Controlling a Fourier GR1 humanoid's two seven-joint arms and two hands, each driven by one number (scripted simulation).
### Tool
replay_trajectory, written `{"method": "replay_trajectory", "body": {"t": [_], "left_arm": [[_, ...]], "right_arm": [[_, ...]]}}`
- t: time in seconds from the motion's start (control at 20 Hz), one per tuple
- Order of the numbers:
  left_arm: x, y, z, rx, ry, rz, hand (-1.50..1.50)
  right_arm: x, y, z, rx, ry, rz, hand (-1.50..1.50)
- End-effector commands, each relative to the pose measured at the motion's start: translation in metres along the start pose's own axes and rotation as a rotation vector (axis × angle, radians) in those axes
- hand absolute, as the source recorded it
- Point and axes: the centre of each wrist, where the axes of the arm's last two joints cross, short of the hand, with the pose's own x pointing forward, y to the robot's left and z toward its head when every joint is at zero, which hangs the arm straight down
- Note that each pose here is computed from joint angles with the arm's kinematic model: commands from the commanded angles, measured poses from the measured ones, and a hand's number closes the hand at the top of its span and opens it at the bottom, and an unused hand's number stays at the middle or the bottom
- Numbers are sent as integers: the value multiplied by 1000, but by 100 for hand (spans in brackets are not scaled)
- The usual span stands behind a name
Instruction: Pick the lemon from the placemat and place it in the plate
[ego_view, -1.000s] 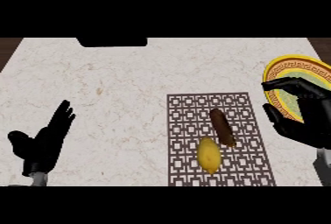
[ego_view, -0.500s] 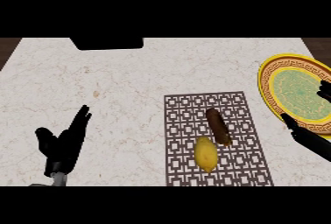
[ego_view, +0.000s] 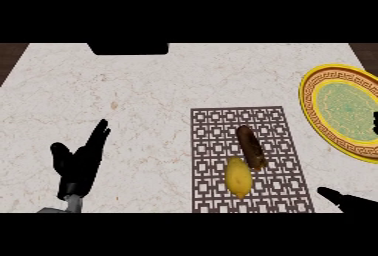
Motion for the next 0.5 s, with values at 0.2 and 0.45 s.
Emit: {"method": "replay_trajectory", "body": {"t": [0.2,0.45], "left_arm": [[-18,0,-3,-64,93,14,0],[-11,-6,7,-65,77,7,0]], "right_arm": [[55,4,8,248,121,240,-150],[78,30,17,306,205,311,-150]]}}
